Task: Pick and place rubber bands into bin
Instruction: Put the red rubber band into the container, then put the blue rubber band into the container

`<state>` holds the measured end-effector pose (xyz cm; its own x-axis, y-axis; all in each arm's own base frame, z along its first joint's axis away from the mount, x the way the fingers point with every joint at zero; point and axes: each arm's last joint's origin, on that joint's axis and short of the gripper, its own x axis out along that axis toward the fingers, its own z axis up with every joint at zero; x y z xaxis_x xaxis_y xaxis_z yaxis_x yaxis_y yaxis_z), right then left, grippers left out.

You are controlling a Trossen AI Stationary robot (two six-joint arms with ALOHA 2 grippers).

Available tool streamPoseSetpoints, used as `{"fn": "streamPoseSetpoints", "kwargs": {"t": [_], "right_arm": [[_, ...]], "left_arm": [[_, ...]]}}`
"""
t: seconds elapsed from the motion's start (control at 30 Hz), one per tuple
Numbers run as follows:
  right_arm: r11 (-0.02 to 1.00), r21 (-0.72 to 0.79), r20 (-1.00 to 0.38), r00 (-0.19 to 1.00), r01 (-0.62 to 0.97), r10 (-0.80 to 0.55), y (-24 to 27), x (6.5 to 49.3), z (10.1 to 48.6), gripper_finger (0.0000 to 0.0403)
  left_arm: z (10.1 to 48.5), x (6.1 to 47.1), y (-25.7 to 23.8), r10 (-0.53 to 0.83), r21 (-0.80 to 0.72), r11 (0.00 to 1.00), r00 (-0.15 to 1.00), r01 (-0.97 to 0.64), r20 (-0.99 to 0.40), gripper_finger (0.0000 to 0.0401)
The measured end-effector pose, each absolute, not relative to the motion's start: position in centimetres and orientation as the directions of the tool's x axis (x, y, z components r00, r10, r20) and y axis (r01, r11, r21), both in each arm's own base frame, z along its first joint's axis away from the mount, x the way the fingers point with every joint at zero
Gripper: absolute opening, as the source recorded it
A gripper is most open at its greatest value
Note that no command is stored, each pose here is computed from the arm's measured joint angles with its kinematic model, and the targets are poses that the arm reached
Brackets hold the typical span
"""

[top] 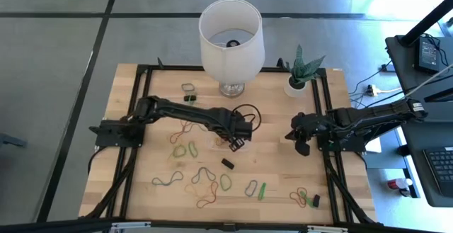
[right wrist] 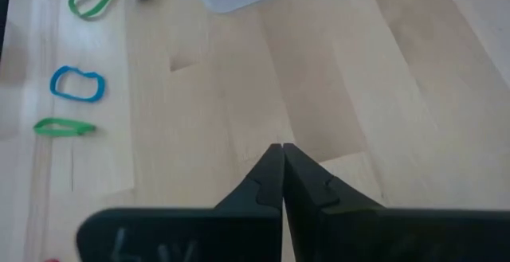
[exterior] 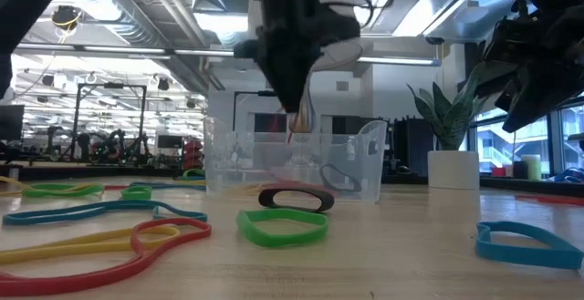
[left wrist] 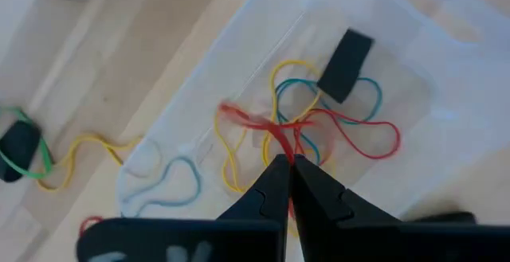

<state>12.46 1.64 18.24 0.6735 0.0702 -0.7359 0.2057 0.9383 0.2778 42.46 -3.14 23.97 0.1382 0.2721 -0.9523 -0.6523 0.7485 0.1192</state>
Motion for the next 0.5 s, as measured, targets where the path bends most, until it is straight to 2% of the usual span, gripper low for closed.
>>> {"fn": "streamPoseSetpoints", "kwargs": {"t": [0.37, 0.5], "right_arm": [[0.942, 0.272, -0.736, 0.673, 0.197, 0.072, 1.67, 12.45, 18.24, 0.0006], [0.942, 0.272, -0.736, 0.673, 0.196, 0.072, 1.67, 12.45, 18.24, 0.0006]], "left_arm": [[23.41, 42.69, -2.54, 0.211, 0.07, 0.716, 0.119, -0.695, -0.97, 0.0111], [23.51, 42.7, -2.66, 0.169, 0.038, 0.713, 0.119, -0.7, -0.978, 0.0132]]}}
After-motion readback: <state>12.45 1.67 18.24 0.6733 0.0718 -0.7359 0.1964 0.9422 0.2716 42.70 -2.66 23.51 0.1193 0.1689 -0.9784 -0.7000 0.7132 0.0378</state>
